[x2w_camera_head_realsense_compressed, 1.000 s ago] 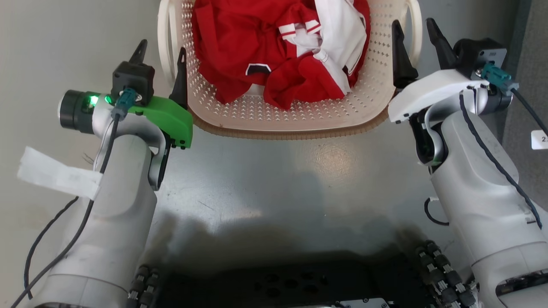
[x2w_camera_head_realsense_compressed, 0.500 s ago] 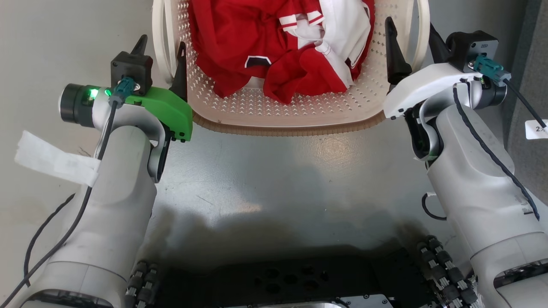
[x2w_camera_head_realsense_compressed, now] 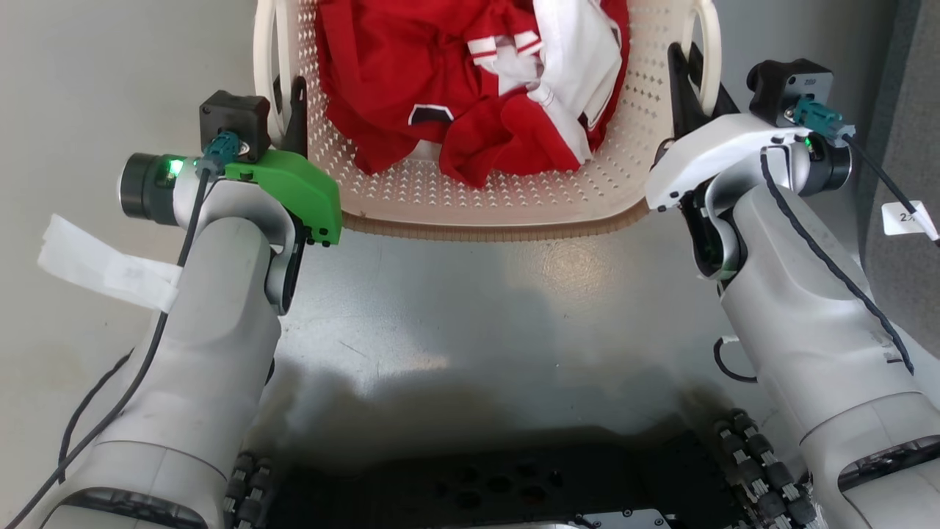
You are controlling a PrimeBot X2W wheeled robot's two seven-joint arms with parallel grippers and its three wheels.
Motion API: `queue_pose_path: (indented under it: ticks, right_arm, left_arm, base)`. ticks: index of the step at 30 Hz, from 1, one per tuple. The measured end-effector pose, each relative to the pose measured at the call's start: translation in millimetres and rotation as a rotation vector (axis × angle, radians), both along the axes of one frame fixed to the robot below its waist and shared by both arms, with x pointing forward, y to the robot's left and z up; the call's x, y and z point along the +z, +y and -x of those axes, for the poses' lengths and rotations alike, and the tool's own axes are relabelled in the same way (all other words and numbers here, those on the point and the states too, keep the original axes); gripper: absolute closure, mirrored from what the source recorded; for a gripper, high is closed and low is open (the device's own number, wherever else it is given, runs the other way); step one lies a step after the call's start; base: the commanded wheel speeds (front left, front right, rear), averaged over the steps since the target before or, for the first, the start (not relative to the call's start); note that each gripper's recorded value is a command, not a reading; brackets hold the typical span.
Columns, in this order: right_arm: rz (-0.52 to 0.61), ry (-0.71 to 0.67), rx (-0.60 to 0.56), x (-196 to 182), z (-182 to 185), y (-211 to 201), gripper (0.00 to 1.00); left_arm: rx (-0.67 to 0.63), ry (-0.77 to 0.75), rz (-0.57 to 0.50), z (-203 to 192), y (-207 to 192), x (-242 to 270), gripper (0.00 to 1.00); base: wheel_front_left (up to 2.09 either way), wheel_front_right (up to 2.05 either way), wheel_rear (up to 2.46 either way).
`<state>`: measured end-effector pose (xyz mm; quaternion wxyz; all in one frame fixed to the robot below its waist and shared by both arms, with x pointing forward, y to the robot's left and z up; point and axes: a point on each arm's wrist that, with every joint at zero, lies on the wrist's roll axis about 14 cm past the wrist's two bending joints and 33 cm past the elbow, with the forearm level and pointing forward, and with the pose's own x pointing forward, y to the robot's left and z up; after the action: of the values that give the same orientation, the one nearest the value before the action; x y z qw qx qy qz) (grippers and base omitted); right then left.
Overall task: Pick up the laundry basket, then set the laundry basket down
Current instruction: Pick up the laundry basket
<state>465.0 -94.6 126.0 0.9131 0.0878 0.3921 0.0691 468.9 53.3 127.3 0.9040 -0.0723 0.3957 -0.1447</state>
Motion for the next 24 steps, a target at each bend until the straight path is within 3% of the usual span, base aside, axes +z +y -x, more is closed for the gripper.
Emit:
queue_pose_path:
  ticks: [17, 24]
  right_arm:
    - [0.022, -0.006, 0.011, 29, -1, -1, 1.0]
    - [0.028, 0.012, 0.026, 43, 8, 2, 1.0]
  left_arm:
    - [0.016, -0.016, 0.005, -3, 0, 32, 1.0]
    - [0.038, 0.014, 0.007, 12, 2, 44, 1.0]
  base:
    - [0.0, 0.0, 0.0]
    - [0.0, 0.0, 0.0]
